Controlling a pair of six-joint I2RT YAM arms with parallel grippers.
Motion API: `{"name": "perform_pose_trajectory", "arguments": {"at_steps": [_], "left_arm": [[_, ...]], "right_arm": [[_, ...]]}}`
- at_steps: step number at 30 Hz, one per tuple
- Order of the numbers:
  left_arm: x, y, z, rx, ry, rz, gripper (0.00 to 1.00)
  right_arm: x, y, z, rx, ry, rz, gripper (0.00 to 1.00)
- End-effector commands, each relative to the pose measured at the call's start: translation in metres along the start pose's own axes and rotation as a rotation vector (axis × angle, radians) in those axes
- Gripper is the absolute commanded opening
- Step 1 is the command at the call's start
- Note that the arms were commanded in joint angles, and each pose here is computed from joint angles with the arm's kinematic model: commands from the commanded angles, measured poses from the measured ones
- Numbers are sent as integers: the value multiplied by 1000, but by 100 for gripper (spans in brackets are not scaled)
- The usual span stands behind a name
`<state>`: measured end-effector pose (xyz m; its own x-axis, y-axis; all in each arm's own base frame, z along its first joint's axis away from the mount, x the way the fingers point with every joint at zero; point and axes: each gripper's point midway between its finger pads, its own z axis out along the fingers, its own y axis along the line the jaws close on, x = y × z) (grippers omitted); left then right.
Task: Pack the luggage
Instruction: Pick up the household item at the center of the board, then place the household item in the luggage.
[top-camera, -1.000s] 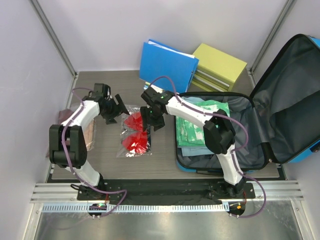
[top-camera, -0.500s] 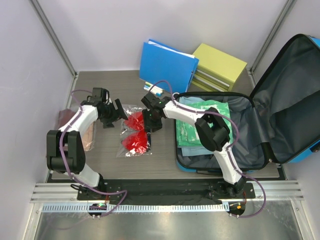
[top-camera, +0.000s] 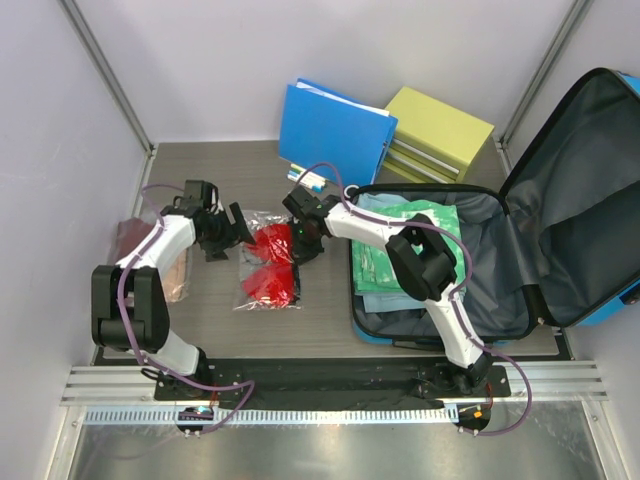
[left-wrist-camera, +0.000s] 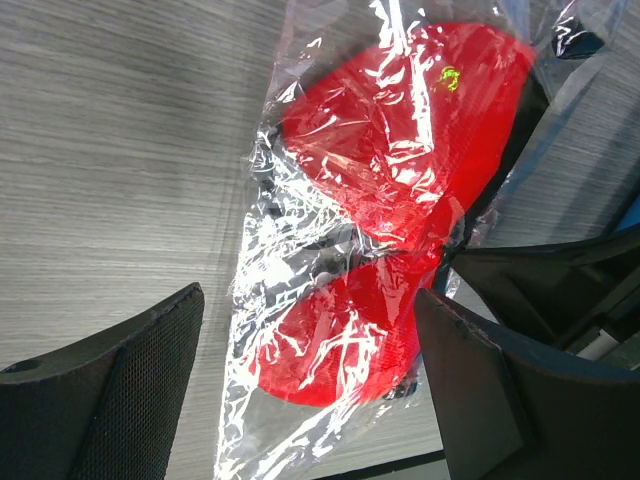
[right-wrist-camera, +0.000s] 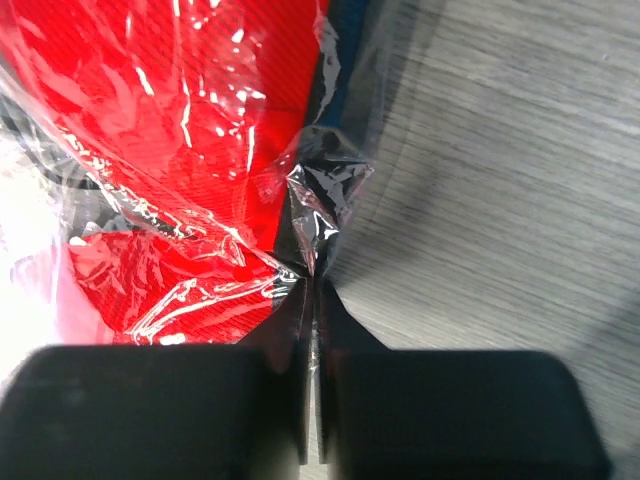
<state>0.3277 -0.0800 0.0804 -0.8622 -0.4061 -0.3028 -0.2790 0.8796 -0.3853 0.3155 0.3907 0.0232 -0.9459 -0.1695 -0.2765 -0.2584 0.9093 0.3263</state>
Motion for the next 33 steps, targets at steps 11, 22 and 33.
{"name": "perform_pose_trajectory", "arguments": {"at_steps": [11, 22, 33], "left_arm": [[-13, -14, -6, 54, -52, 6, 87], [-10, -11, 6, 57, -31, -1, 88], [-8, -13, 15, 73, -12, -7, 88]], "right_arm": [[-47, 6, -103, 86, -158, -86, 1], [-12, -57, -242, 298, -166, -25, 1], [24, -181, -323, 489, -134, 164, 1]]}}
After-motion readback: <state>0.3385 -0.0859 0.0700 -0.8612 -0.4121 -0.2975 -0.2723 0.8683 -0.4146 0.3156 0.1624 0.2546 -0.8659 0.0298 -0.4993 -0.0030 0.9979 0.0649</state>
